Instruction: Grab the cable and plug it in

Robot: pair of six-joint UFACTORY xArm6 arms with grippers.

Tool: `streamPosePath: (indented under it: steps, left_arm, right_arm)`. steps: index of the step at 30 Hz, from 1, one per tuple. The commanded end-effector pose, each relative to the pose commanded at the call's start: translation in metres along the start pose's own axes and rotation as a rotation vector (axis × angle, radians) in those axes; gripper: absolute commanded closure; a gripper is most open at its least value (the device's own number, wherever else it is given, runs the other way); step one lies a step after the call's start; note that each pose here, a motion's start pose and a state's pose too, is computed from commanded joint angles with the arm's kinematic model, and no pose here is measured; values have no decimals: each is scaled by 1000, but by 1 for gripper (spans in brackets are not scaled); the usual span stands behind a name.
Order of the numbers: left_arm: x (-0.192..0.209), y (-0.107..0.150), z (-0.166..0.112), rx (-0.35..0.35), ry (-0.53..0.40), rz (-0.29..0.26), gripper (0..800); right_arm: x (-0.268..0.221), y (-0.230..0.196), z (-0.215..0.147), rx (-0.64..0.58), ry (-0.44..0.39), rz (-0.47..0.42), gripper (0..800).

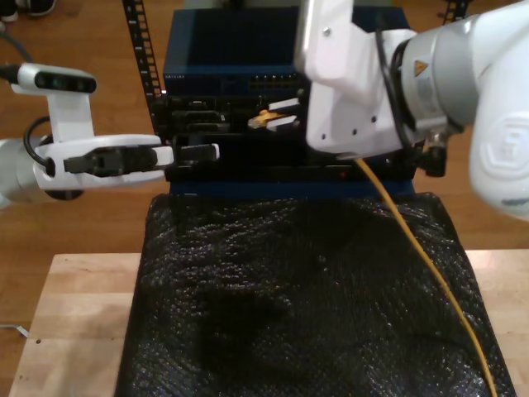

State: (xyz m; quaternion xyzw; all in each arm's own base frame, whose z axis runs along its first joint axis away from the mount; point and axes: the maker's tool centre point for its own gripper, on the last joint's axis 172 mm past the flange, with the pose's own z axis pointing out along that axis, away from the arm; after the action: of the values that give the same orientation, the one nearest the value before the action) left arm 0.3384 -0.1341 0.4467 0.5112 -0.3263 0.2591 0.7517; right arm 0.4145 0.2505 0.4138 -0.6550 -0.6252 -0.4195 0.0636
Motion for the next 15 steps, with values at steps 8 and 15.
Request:
streamPosePath:
  steps: [8, 15]
  left_arm:
    - [3, 2, 0, 112, -162, 60, 5]
    - [-28, -19, -23, 289, -350, 53, 5]
  right_arm:
    - [-54, 3, -14, 68, -78, 132, 800]
    - [-88, -4, -16, 122, -133, 194, 800]
